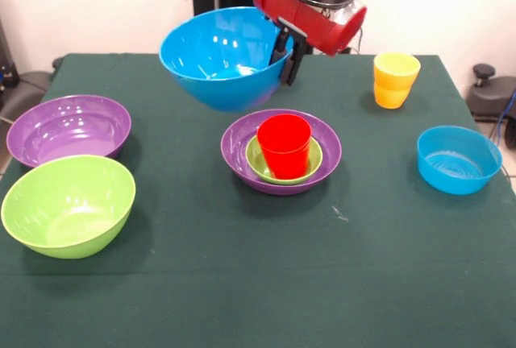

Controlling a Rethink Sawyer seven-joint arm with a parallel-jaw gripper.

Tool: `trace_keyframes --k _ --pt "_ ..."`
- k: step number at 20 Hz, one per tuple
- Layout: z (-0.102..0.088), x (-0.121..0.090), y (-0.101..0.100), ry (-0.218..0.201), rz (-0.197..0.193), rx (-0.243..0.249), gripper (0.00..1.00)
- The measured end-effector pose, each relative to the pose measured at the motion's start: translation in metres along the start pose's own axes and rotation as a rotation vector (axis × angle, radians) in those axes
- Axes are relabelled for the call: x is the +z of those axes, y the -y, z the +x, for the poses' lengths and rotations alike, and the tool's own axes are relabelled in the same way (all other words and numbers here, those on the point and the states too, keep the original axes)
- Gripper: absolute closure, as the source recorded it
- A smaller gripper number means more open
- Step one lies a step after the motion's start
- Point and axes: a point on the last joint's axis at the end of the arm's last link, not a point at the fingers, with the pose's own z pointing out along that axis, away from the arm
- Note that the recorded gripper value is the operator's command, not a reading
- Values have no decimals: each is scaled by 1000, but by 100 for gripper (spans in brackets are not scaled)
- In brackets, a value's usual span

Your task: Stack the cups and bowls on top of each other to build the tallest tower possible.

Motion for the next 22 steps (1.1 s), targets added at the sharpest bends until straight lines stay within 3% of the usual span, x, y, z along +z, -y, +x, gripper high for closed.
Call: trace_keyframes --k 13,22 --pt "-3 14 -7 84 -54 -7 100" --pt "13 38 -20 100 -71 -29 100"
